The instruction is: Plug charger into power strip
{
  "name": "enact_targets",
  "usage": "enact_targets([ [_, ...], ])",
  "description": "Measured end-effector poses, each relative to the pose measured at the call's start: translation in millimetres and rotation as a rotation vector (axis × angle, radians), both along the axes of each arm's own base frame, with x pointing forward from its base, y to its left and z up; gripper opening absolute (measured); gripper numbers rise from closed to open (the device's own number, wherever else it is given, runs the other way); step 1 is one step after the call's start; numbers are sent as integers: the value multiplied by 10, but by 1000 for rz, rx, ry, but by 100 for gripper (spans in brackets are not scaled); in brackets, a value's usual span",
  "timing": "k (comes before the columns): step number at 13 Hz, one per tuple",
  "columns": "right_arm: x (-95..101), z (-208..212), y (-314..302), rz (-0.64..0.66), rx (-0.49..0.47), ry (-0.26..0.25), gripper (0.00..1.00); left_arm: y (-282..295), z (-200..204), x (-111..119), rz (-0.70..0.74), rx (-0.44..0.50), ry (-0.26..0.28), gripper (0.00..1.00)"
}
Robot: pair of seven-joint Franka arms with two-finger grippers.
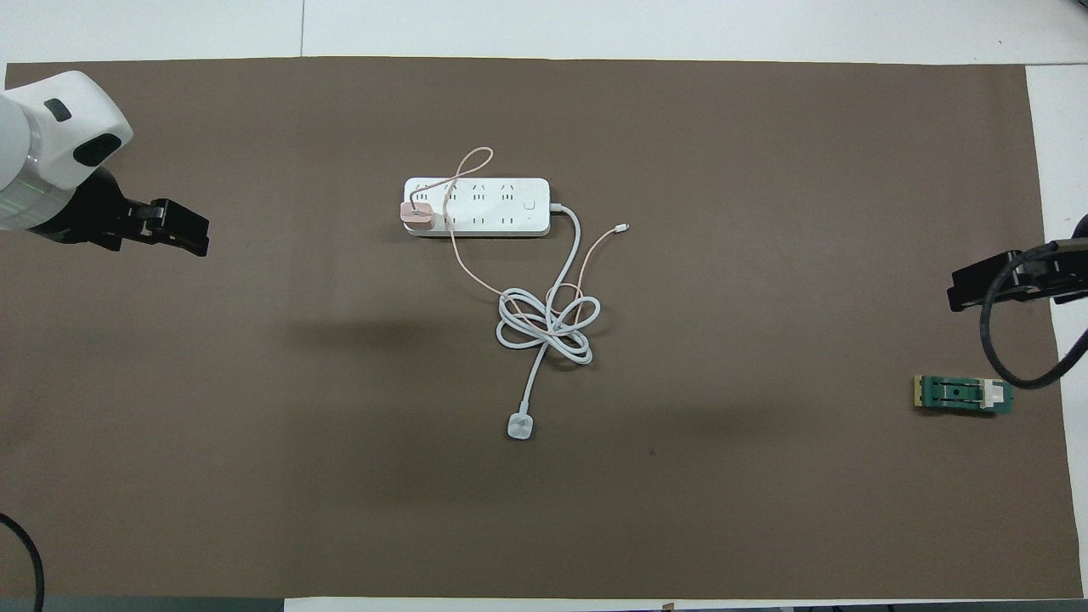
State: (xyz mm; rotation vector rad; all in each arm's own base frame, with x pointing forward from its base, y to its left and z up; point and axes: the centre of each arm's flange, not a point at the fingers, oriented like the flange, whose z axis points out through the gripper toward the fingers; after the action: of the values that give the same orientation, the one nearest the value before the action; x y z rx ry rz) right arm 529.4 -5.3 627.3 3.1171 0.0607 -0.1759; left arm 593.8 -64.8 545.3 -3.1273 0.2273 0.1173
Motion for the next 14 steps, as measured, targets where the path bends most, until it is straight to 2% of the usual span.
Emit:
enact_targets([
  [14,0,4,-3,-1,0,-1,100,-1,23,-4,25,-14,4,100],
])
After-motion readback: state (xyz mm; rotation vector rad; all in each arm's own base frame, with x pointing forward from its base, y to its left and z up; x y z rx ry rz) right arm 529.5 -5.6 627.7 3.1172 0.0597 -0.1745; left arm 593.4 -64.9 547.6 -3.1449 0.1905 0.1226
